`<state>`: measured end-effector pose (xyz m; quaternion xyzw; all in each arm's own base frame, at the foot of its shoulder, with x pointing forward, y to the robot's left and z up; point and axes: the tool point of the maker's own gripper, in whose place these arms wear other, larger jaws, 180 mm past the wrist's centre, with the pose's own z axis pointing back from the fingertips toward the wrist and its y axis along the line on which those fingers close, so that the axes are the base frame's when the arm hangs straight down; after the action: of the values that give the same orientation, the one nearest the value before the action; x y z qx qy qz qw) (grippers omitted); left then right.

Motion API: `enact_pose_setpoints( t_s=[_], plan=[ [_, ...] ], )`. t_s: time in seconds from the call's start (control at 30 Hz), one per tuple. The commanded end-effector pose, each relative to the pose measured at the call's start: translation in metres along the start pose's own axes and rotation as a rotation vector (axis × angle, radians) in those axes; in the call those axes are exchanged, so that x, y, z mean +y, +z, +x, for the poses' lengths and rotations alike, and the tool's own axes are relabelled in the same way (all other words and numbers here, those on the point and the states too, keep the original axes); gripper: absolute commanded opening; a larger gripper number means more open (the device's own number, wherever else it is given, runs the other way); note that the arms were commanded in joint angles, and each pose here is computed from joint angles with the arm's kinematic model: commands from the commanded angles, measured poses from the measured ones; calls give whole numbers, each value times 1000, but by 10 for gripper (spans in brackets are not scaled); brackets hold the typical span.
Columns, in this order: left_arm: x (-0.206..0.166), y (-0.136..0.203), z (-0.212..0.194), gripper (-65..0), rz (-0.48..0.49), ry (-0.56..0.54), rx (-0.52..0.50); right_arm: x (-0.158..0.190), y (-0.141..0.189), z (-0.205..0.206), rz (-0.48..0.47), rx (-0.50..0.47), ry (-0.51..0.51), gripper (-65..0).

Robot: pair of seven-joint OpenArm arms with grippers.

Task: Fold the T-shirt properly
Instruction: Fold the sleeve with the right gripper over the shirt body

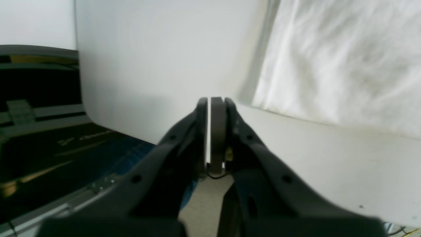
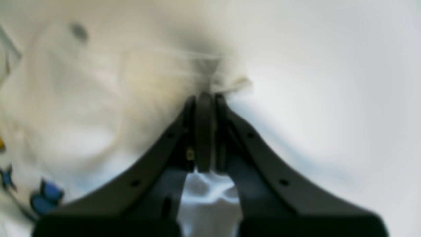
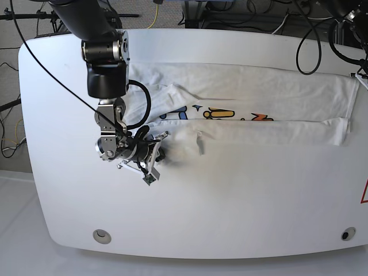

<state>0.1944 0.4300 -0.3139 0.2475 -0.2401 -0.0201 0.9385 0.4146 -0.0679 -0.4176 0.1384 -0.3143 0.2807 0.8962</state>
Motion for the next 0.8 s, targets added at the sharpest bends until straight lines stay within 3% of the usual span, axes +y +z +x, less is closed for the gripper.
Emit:
enact_pose_setpoints(
  t_s=[0.0, 0.3, 0.77],
  plan=[
    [10, 5, 11, -650, 29, -6, -35, -10, 23, 32, -59, -74, 65, -650],
    [10, 5, 11, -650, 29, -5, -36, -7, 81, 42, -202, -75, 183, -650],
    [4, 3, 14, -650, 14, -19, -39, 10, 141, 23, -338, -18, 247, -650]
  ],
)
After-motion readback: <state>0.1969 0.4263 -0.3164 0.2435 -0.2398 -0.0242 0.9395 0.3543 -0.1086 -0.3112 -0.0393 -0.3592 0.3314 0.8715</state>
